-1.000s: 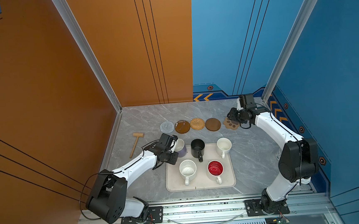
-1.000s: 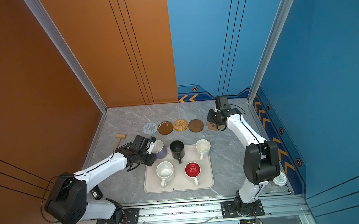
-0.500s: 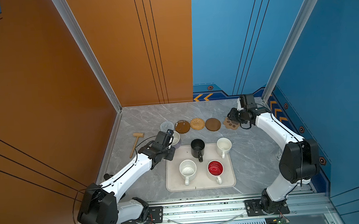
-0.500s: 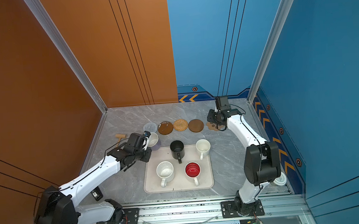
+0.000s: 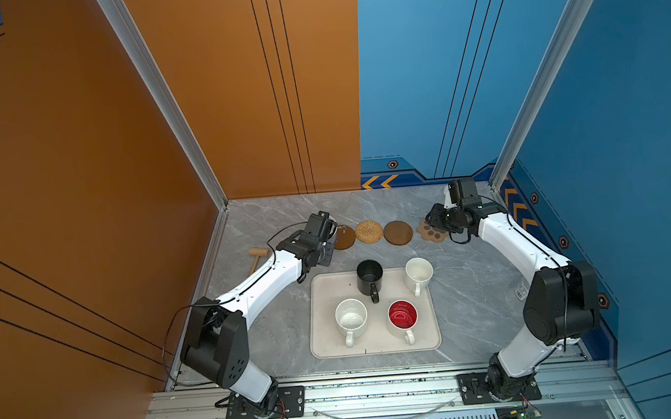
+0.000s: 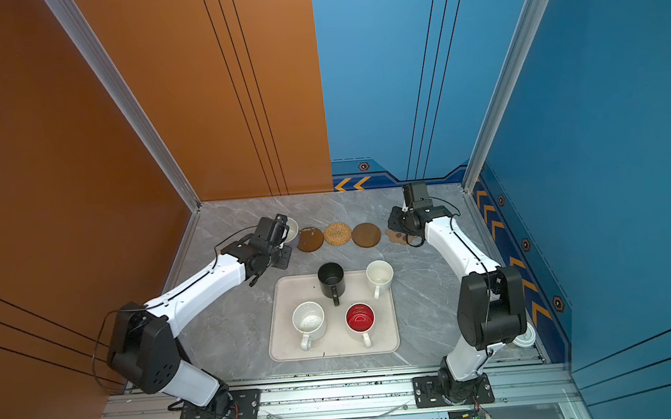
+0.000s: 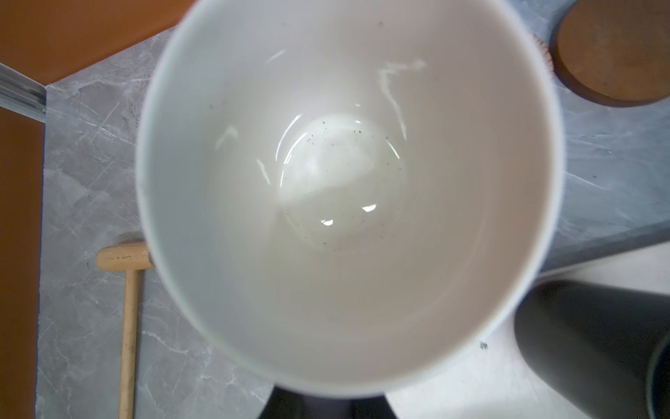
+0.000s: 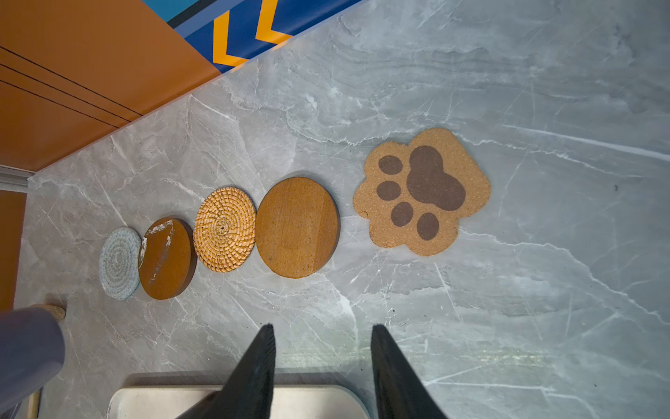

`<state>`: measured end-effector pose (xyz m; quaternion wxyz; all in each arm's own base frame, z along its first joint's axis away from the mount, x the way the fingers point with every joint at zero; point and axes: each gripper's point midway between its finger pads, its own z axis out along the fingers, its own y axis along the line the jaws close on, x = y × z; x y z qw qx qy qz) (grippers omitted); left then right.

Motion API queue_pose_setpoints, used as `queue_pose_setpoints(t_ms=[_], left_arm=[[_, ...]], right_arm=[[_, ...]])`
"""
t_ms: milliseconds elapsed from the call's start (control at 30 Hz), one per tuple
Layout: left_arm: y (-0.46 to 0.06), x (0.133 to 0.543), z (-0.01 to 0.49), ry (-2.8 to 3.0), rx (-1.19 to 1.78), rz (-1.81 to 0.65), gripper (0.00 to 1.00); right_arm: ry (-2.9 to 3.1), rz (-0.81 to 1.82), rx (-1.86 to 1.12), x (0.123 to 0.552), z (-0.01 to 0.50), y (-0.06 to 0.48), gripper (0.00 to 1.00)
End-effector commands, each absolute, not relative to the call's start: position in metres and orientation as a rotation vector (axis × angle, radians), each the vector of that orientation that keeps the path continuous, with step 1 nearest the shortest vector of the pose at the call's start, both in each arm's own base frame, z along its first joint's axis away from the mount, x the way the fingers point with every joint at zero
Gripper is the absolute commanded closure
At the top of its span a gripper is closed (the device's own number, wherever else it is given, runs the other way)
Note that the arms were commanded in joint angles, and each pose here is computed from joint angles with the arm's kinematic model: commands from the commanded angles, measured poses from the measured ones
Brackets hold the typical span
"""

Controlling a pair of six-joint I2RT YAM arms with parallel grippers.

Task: Place cups on coasters
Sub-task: Pick up the cup from the tray, then place the cup on the coaster.

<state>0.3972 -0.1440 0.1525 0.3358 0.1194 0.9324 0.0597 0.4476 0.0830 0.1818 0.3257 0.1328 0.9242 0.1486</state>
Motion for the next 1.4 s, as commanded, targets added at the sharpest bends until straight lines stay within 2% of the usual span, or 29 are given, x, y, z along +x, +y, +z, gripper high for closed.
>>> queue_pose_setpoints(t_ms=[0, 567, 1367], left_arm=[[-0.132, 0.424, 0.170, 2.392, 0.183, 0.213, 1.00], [-0.110, 0.481, 0.123, 2.520, 0.044, 0.277, 1.00], [-0.119, 0.489, 0.091, 2.551, -0.062, 0.141, 1.00]], right_arm=[[2.393, 0.397, 0.345, 0.444, 0.191, 0.078, 0.57], [2.404, 0.393, 0.377, 0.441, 0.185, 0.069, 0.57], [2.415, 0.379, 0.396, 0.441, 0.178, 0.065, 0.57]])
